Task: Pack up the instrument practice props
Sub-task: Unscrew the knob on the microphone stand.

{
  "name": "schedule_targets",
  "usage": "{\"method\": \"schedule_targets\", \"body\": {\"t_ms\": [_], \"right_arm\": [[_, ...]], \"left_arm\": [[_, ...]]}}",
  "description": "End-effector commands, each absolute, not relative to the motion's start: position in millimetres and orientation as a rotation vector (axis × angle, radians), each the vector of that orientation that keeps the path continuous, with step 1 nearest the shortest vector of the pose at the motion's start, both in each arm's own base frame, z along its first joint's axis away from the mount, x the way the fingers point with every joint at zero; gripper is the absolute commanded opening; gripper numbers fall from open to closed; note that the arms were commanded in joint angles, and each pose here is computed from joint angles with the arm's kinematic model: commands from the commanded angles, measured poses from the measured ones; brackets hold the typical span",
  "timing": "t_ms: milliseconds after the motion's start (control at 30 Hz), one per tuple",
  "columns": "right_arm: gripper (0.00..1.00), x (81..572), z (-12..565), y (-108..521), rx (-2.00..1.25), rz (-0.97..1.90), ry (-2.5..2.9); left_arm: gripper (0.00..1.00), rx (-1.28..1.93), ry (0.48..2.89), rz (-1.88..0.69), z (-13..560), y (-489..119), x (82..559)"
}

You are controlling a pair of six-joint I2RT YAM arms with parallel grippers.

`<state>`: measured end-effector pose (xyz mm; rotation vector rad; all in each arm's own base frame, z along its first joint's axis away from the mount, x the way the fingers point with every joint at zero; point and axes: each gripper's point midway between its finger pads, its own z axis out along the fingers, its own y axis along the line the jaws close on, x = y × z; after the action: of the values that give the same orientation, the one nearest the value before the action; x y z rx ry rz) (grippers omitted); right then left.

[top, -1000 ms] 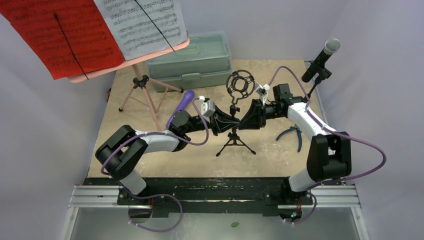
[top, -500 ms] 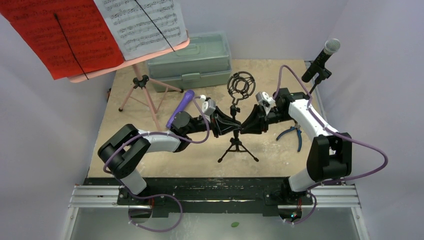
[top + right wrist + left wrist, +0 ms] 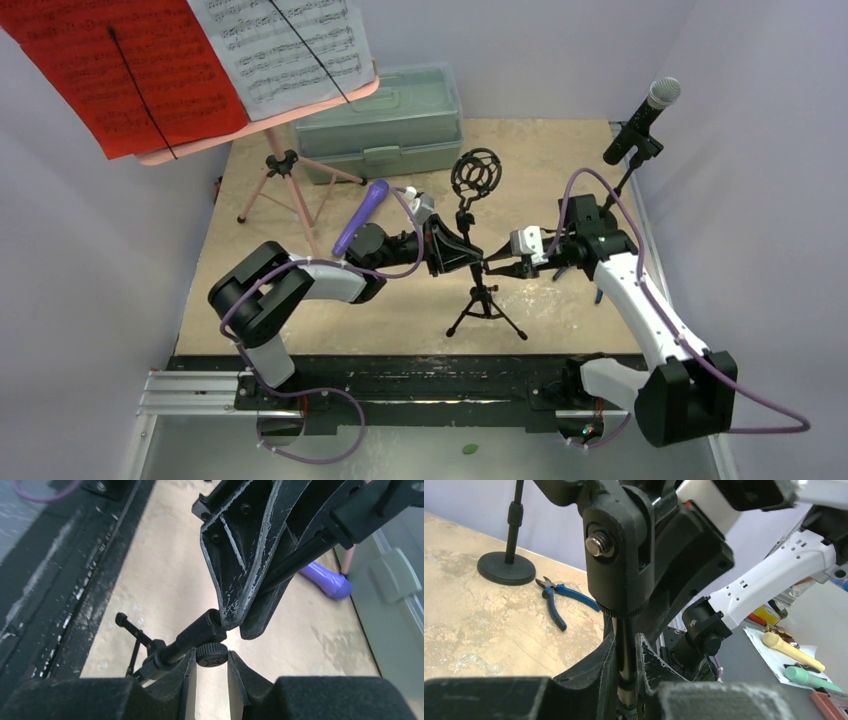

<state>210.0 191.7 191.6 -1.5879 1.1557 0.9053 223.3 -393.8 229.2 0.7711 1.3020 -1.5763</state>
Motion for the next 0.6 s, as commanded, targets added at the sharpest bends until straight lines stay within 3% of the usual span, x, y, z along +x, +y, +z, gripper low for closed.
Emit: {"method": "schedule_targets", "body": {"t_ms": [0,233,300,367,433,500,567], "right_arm": [[0.0,242,200,189,-1.503,0.727,1.297],[0.03,236,199,191,-1.483,0.779,1.315],[0.18,233,197,192,-1.473,0.816,1.337],[0.44,230,197,193,-1.466,0.857,1.358],[0.63,228,200,195,-1.448,0.911,1.377],[0.76,227,206,199,-1.409,0.989,1.41],[0.82,223,211,203,-1.382,1.071,1.423]], "left_arm": [[0.0,0.709,1.145,-1.547,272,-388,243],[0.0,0.751,1.16,-1.483,267,-389,246],[0.0,0.774,1.164,-1.447,267,-389,248],[0.0,0.808,1.168,-1.404,267,-390,250],[0.0,0.848,1.163,-1.358,266,-390,251],[0.0,0.895,1.139,-1.306,268,-389,253],[0.0,0.938,1.136,-1.268,268,-390,254]]}}
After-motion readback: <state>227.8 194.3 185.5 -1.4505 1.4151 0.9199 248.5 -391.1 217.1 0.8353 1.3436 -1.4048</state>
